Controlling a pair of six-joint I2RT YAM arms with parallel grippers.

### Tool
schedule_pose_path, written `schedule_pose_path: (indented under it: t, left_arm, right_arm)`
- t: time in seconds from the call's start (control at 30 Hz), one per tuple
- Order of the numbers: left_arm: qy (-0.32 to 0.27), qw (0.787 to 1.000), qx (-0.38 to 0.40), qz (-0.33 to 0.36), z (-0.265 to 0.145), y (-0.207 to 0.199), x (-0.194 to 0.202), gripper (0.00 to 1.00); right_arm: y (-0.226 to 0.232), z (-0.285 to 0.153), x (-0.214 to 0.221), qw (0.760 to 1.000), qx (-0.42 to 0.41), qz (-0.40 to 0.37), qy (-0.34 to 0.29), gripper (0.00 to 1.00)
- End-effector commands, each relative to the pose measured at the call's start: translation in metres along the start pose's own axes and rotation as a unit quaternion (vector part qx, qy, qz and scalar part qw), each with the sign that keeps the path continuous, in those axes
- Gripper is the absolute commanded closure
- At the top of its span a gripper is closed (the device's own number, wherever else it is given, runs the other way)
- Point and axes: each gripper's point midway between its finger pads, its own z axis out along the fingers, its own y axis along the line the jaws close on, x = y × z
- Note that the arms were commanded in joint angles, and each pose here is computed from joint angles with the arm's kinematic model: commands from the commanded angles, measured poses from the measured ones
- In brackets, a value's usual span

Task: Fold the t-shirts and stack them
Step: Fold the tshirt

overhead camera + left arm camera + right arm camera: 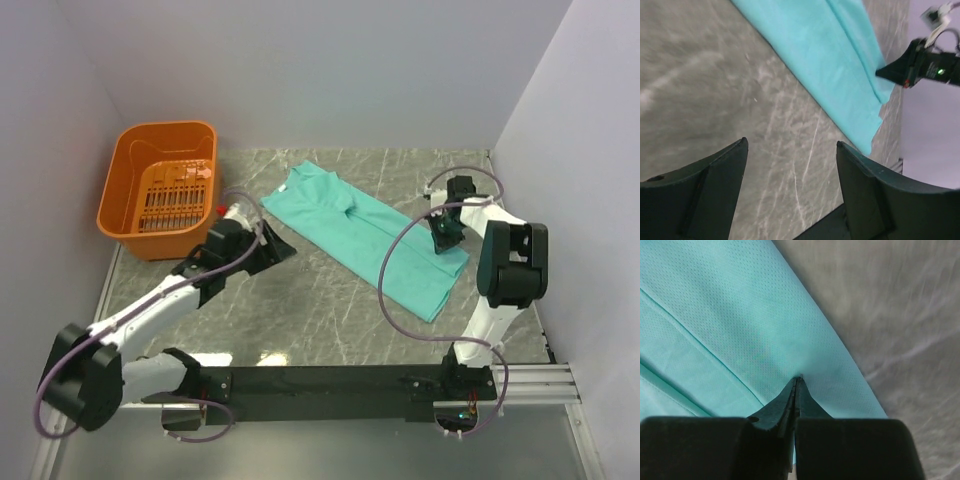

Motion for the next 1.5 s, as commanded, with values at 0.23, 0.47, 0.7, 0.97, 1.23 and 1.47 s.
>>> schedule_pose_path:
  t: [0.23, 0.47, 0.7, 0.97, 1.23, 1.47]
  left_arm:
    - [0.065, 0.997, 0.029, -0.022, 0.081, -0.090, 0.074, 0.31]
    - [0.049, 0.995, -0.071, -0.056, 0.135, -0.068, 0.087, 0.47]
    - [0.037, 0.990, -0.125, -0.060, 0.172, -0.049, 0.064, 0.72]
    - [0.055, 0.982, -0.174, -0.038, 0.199, -0.012, 0.049, 0.90]
    - [0.094, 0.970, -0.224, -0.002, 0.200, 0.038, 0.041, 0.97]
    - [0.118, 0.954, -0.273, 0.020, 0.188, 0.090, 0.008, 0.98]
  right_arm:
    - [0.030, -0.068, 0.021, 0.997, -0.057, 0.003, -0.055, 0.90]
    - [0.035, -0.147, -0.016, 0.976, -0.088, -0.006, -0.200, 0.76]
    - [0.062, -0.151, -0.014, 0.957, -0.146, -0.022, -0.248, 0.82]
    - [0.064, -0.149, -0.014, 0.955, -0.159, -0.019, -0.249, 0.85]
    - [0.063, -0.152, -0.014, 0.953, -0.163, -0.014, -0.256, 0.85]
    - [0.060, -0.154, -0.014, 0.952, -0.161, -0.011, -0.261, 0.85]
